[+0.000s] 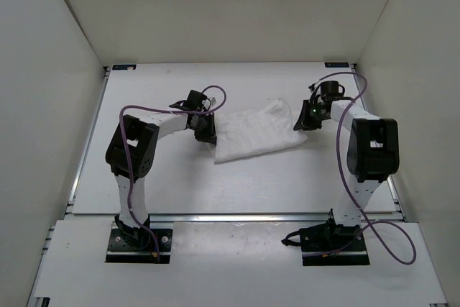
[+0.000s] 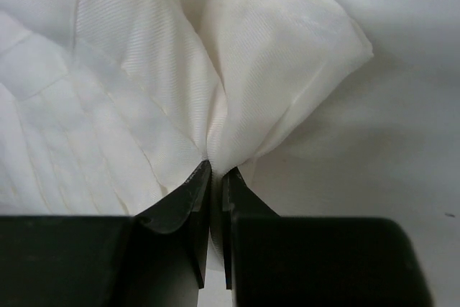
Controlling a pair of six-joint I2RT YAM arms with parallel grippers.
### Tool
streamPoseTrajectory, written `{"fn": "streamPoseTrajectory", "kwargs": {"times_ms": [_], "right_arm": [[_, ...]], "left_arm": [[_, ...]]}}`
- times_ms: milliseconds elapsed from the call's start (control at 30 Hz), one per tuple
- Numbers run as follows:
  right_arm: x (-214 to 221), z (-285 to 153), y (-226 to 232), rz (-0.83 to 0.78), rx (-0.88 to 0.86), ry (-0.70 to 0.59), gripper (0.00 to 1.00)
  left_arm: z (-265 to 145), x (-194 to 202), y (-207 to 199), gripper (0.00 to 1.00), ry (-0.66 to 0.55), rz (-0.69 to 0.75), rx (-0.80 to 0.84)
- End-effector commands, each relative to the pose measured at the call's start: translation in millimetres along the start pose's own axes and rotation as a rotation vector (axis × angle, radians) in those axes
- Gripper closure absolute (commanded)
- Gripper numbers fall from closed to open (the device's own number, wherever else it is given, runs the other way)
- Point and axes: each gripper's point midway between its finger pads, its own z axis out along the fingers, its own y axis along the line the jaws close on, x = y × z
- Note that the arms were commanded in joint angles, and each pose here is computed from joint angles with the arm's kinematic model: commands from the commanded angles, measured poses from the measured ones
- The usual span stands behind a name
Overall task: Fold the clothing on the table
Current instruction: Fold the skirt
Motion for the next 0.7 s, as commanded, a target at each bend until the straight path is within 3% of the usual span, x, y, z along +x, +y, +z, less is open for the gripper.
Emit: {"fn": "streamPoseTrajectory", "kwargs": {"times_ms": [0,267,667], "right_arm": [[-37.7,-23.4,38.1,-0.107,-0.049,-0.092,1.00],[-59.1,-52.0,121.4,-0.261,-0.196,-0.144,1.00],[16.5,-31.9,242.1,-0.413,-0.472,0.003,1.00]], "left_arm": [[6.7,-6.4,-9.1,1.00,-0.008,0.014,0.026],[21.9,-0.6,-10.8,1.00,0.022,0.000,0.014],[39.4,-21.2,-20.5,1.00,0.018,-0.040,0.092]]}}
